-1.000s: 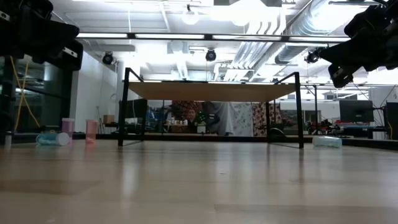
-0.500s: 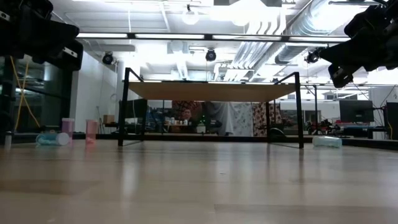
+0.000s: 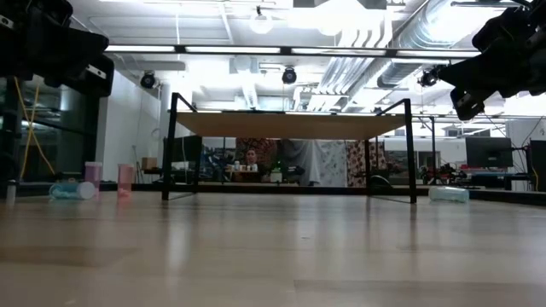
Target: Pick and place medicine bottles onto shelf by color
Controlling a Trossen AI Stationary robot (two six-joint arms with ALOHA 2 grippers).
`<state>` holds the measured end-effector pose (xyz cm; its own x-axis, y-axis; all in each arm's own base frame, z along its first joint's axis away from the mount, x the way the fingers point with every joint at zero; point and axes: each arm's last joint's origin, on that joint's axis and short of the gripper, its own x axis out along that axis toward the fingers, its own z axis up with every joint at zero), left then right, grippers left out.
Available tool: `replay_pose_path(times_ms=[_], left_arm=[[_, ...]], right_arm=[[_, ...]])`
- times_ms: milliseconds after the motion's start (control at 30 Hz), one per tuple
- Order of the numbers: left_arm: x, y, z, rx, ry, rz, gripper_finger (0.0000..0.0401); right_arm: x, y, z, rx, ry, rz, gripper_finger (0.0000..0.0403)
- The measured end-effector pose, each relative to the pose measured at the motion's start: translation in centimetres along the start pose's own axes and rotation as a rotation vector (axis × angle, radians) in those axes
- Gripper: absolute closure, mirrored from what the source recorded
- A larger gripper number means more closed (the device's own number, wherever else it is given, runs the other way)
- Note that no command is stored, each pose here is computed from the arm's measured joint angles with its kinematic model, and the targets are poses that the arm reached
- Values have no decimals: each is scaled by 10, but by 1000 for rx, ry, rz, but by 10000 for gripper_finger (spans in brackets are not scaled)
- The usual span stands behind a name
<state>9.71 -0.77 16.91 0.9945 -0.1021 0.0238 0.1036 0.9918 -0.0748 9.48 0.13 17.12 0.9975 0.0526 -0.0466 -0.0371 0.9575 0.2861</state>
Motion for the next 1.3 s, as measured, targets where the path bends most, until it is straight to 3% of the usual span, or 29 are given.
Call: replay_pose_path(times_ms=[1300], left_arm=[[0, 0, 0, 0, 0, 0, 398]], right_arm=[[0, 0, 0, 0, 0, 0, 402]])
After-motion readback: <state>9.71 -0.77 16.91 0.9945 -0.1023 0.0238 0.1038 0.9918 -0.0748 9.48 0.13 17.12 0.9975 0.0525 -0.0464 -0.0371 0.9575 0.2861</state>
